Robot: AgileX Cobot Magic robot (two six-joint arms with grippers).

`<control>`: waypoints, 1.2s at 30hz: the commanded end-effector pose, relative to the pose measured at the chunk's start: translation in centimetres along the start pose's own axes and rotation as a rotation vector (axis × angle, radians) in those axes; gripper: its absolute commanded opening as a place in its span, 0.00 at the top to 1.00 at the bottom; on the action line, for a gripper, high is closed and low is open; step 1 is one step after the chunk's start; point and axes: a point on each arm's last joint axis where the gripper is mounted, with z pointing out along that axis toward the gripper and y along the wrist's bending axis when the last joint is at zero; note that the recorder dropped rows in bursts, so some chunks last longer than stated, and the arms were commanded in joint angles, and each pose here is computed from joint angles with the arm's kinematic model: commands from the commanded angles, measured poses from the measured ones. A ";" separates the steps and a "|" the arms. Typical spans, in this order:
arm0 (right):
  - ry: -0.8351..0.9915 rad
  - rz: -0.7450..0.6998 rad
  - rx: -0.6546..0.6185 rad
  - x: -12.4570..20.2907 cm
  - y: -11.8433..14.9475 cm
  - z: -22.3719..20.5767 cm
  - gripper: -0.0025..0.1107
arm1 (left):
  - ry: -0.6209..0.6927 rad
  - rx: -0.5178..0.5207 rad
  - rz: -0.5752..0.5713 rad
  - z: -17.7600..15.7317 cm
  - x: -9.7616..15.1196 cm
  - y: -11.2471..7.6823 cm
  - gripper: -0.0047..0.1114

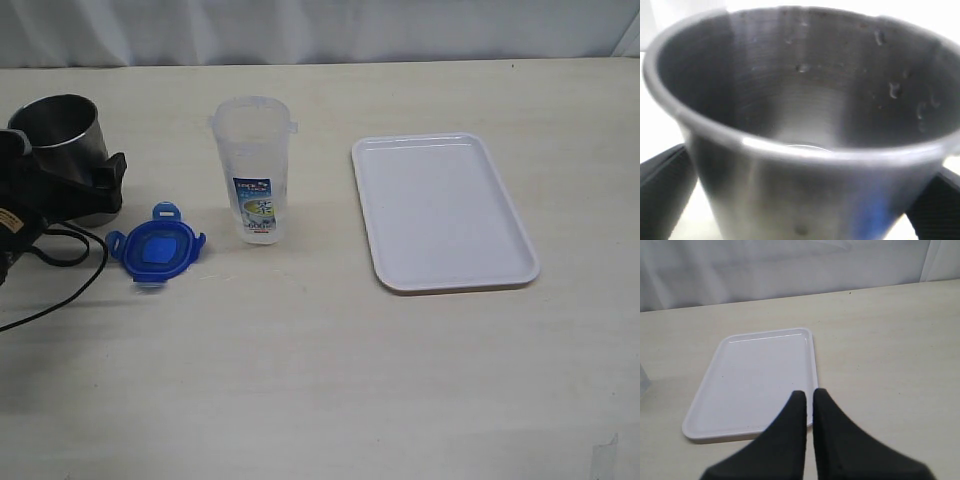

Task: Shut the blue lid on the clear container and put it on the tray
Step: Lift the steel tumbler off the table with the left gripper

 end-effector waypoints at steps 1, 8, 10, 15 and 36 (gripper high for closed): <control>-0.001 0.006 -0.001 0.1 0.0 0.0 0.94 | -0.018 -0.009 -0.008 0.1 -0.1 0.2 0.05; -0.001 0.006 -0.001 0.1 0.0 0.0 0.94 | -0.022 -0.008 -0.008 0.2 -0.2 0.2 0.05; -0.001 0.006 -0.001 0.1 0.0 0.0 0.94 | -0.029 -0.008 -0.007 0.4 -0.4 0.2 0.05; -0.001 0.006 -0.001 0.1 0.0 0.0 0.94 | -0.036 -0.008 -0.011 0.5 -0.5 0.2 0.05; -0.001 0.006 -0.001 0.1 0.0 0.0 0.94 | -0.044 0.013 -0.002 0.7 -0.7 0.0 0.06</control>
